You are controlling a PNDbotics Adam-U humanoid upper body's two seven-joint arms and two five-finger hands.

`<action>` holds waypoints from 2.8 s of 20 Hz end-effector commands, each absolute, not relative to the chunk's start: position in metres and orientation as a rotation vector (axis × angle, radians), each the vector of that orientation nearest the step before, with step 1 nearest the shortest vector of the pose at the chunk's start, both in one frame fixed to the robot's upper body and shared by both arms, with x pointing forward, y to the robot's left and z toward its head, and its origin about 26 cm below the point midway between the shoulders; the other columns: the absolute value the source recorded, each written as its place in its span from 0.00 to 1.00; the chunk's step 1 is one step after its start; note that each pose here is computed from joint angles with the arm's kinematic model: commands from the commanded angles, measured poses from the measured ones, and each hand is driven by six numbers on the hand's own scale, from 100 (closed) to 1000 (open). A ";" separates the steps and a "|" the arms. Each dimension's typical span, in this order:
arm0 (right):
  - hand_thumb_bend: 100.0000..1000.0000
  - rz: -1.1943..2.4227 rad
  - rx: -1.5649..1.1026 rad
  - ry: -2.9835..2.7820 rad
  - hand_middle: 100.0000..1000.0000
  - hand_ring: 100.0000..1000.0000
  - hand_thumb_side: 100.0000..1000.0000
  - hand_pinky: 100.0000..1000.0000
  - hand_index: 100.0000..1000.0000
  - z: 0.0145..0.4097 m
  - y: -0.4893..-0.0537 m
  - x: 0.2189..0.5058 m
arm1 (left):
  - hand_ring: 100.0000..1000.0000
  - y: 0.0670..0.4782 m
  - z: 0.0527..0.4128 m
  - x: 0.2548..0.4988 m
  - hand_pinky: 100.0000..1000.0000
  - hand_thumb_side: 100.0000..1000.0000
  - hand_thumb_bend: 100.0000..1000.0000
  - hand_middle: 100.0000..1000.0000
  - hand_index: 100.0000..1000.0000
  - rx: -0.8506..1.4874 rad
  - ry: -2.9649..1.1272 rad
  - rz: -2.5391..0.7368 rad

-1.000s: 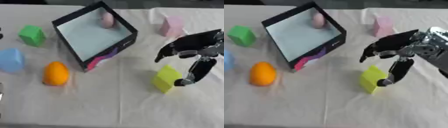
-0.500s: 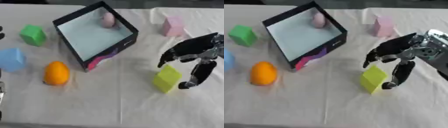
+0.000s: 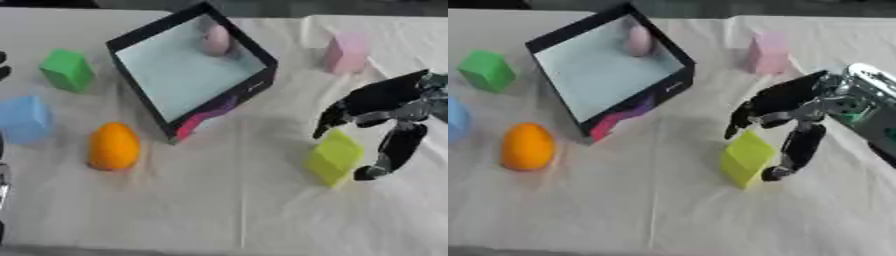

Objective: Pick up objects on the table and place them in the box.

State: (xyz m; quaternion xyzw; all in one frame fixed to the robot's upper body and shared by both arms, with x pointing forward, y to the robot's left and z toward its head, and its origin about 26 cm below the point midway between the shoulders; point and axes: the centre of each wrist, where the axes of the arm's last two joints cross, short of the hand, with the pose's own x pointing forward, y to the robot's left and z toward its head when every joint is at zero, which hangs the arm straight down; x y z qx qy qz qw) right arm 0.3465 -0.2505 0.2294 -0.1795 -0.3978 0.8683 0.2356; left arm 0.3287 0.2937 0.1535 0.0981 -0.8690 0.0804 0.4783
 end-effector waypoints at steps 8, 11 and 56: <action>0.37 2.307 -0.572 -1.158 0.68 0.72 0.15 0.77 0.81 0.207 -0.259 0.363 | 0.75 0.293 0.164 0.329 0.80 0.70 0.06 0.78 0.78 0.228 -2.157 0.170; 0.35 2.213 -0.645 -1.280 0.50 0.55 0.00 0.66 0.61 0.208 -0.261 0.363 | 0.75 0.294 0.164 0.329 0.80 0.70 0.06 0.78 0.78 0.230 -2.157 0.174; 0.29 2.033 -0.864 -1.493 0.57 0.63 0.10 0.75 0.68 0.286 -0.125 0.479 | 0.79 0.279 0.186 0.334 0.84 0.64 0.11 0.79 0.78 0.233 -2.262 0.338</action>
